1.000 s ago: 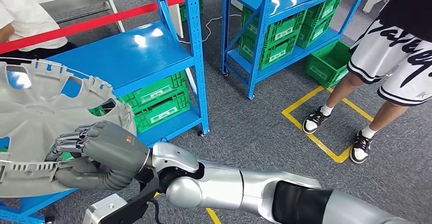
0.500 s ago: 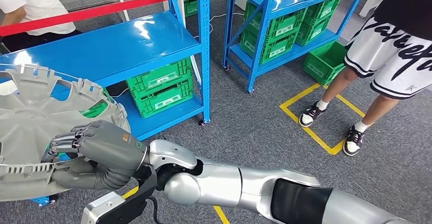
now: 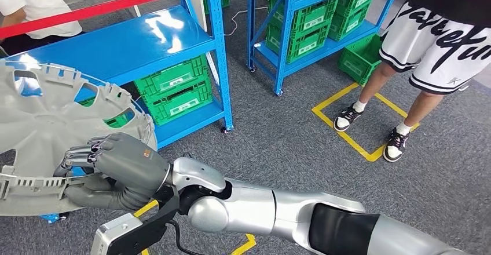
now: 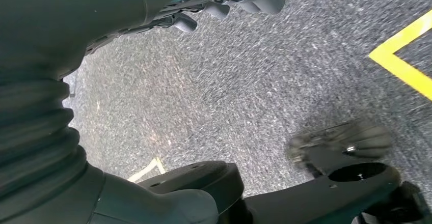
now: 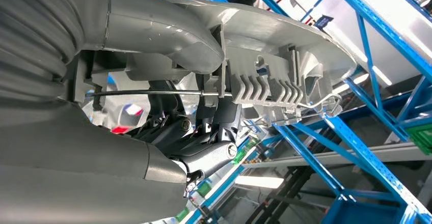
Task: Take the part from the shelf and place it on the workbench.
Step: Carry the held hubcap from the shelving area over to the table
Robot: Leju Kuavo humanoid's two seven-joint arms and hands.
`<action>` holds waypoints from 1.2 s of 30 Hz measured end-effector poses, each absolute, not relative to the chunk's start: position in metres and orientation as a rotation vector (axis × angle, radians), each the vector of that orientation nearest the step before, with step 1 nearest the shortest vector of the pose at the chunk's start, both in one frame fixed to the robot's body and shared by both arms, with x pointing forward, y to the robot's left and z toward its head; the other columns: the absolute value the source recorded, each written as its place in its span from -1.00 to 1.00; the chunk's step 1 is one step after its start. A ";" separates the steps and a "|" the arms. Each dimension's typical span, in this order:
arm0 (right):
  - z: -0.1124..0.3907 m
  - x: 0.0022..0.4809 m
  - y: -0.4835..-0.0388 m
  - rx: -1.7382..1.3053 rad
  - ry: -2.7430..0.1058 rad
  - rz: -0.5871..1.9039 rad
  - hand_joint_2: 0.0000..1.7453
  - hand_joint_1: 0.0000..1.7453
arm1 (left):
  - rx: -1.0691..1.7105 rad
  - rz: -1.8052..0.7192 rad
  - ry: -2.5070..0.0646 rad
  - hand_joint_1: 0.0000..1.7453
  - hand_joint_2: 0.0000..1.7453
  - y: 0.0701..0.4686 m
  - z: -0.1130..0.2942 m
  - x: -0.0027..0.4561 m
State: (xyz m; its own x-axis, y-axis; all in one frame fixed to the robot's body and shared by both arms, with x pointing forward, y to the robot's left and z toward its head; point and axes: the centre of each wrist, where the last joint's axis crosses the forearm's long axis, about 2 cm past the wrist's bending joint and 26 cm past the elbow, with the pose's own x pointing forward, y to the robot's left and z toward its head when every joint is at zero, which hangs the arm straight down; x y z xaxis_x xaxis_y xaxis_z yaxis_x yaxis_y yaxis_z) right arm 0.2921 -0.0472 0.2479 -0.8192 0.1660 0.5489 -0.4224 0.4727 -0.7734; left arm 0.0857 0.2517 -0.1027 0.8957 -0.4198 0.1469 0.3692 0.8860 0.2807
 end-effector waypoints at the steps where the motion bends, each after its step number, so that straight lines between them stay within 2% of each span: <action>1: 0.247 0.292 -0.048 0.210 -2.151 1.352 1.00 1.00 | 0.251 -0.413 -0.209 -1.00 1.00 0.252 -0.102 0.087; 10: 0.243 0.294 -0.053 0.173 -2.143 1.342 1.00 1.00 | 0.259 -0.425 -0.214 -1.00 1.00 0.253 -0.100 0.100; 36: 0.228 0.289 -0.056 0.149 -2.109 1.323 1.00 1.00 | 0.276 -0.461 -0.204 -1.00 1.00 0.271 -0.102 0.094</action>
